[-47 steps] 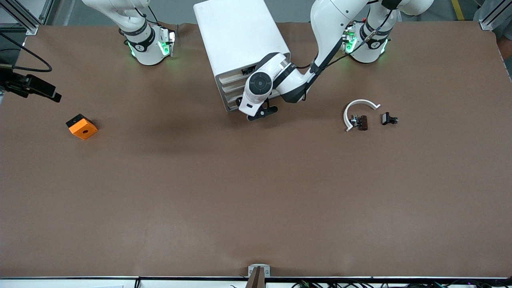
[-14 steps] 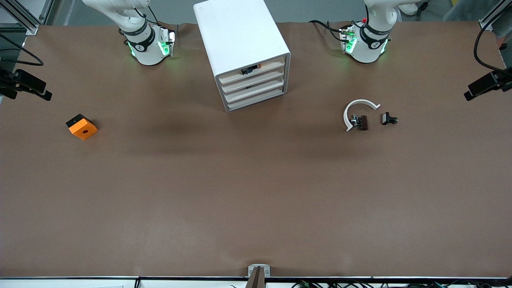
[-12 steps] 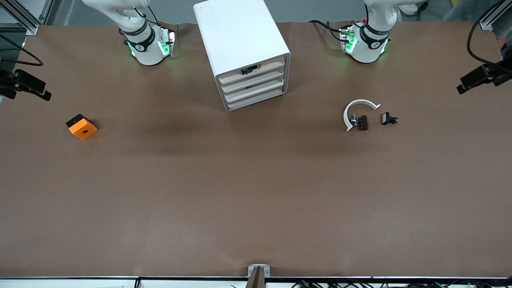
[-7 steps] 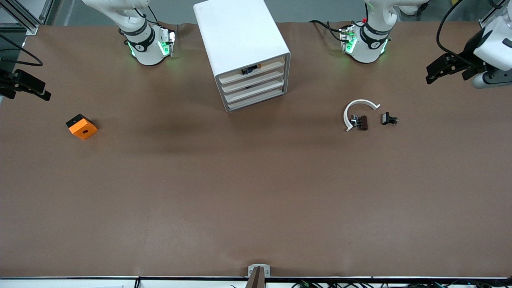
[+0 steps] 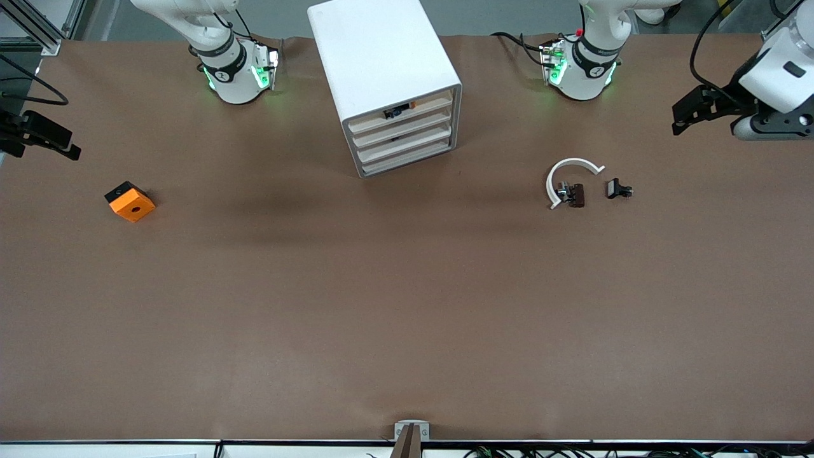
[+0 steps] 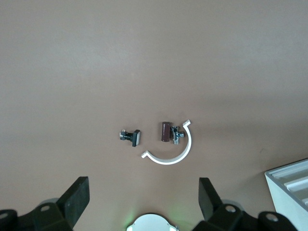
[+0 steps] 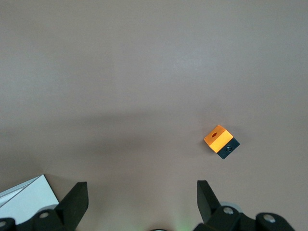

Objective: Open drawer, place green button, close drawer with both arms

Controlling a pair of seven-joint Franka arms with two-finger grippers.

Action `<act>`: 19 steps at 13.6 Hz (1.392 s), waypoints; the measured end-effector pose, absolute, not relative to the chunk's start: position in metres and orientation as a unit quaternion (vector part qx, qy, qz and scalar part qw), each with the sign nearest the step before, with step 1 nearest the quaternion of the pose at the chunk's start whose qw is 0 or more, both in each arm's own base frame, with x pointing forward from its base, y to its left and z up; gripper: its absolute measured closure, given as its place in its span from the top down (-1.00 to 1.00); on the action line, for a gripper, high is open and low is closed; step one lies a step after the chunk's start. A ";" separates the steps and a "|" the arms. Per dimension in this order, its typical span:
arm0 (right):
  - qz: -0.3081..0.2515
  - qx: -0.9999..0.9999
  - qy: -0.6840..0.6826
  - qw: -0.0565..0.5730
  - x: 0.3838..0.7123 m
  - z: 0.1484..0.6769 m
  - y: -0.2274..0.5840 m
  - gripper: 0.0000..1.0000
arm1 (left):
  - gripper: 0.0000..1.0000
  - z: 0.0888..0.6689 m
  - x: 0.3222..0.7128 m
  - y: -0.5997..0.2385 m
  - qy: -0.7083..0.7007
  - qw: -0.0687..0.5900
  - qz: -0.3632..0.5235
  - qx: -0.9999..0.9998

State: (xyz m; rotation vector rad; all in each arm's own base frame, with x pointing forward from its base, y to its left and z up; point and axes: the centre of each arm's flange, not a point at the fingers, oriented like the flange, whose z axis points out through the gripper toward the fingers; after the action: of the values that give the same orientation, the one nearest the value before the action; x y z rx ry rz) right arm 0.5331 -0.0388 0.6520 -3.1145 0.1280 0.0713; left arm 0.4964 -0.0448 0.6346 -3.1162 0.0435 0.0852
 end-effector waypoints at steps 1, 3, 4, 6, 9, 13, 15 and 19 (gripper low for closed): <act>0.023 -0.999 0.041 0.012 0.533 0.652 -0.039 1.00 | 1.00 0.635 0.498 -0.042 0.014 0.011 0.022 -1.000; 0.023 -0.999 0.041 0.012 0.533 0.652 -0.039 1.00 | 1.00 0.635 0.500 -0.042 0.015 0.011 0.015 -1.000; 0.023 -0.999 0.041 0.012 0.533 0.652 -0.039 1.00 | 1.00 0.634 0.500 -0.042 0.015 0.011 0.014 -1.000; 0.023 -0.999 0.041 0.012 0.533 0.652 -0.039 1.00 | 1.00 0.635 0.501 -0.042 0.015 0.011 0.011 -1.000; 0.023 -0.999 0.041 0.011 0.533 0.652 -0.039 1.00 | 1.00 0.637 0.502 -0.042 0.015 0.010 0.007 -1.000; 0.023 -0.999 0.041 0.010 0.533 0.652 -0.039 1.00 | 1.00 0.638 0.506 -0.042 0.015 0.010 0.004 -1.000; 0.023 -0.999 0.041 0.009 0.533 0.652 -0.039 1.00 | 1.00 0.636 0.509 -0.042 0.014 0.009 0.005 -1.000; 0.023 -0.999 0.041 0.009 0.533 0.652 -0.039 1.00 | 1.00 0.638 0.513 -0.031 0.003 0.009 0.003 -1.000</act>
State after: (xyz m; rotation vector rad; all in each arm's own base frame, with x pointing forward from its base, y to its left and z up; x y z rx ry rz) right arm 0.5333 -0.0392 0.6516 -3.1201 0.1269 0.0728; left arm 0.5125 -0.0309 0.6378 -3.1244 0.0080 0.0078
